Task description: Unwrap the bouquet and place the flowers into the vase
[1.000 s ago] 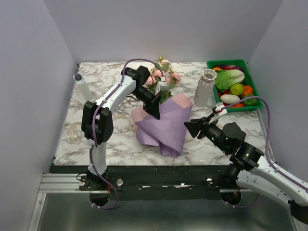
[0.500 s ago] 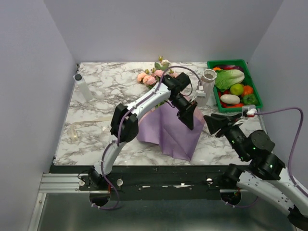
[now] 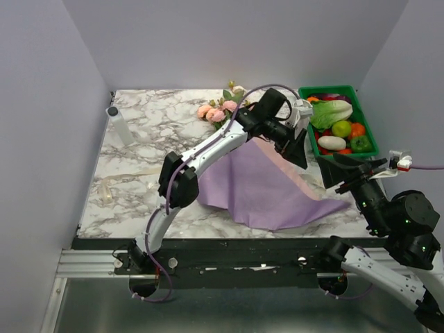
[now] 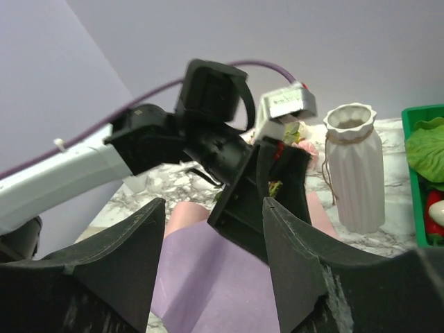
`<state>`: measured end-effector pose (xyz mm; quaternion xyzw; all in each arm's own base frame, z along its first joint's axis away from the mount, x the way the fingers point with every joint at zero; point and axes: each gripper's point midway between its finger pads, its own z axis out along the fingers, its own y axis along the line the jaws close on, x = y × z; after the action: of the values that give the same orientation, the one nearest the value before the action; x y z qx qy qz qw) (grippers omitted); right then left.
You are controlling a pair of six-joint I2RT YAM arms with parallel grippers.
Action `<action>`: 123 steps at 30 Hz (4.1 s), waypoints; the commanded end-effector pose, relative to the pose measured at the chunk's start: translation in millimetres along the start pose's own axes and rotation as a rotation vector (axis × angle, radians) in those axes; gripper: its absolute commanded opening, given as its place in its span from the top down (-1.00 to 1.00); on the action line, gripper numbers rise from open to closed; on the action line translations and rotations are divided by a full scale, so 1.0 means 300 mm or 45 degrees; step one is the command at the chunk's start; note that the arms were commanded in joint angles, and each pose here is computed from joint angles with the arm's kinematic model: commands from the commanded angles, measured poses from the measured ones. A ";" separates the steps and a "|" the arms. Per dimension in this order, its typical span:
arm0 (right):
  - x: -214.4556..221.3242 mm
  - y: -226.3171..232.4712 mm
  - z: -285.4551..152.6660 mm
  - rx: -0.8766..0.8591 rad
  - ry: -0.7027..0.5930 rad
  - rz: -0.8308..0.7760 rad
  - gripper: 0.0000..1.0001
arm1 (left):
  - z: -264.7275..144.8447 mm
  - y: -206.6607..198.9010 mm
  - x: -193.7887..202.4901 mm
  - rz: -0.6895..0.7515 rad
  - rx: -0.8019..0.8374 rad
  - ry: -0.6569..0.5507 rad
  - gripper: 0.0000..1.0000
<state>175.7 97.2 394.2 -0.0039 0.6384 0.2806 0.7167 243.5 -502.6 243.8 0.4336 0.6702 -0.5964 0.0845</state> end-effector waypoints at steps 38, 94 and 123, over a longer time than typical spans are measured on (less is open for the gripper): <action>0.317 0.057 0.147 -0.055 0.262 -0.070 -0.07 | -0.617 0.424 0.441 -0.101 -0.827 0.186 0.97; 0.888 0.090 0.288 -0.135 0.910 -0.066 0.05 | -0.629 -0.645 0.643 1.621 -0.413 0.489 -0.36; 0.904 0.190 -0.023 -0.044 0.866 -0.190 -0.10 | -0.903 -0.052 0.294 0.071 -1.119 -0.024 -0.97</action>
<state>126.3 267.8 141.3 -0.1852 0.8432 0.2829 0.4179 271.5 -232.6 296.5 0.4039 0.8077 -0.3011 0.3065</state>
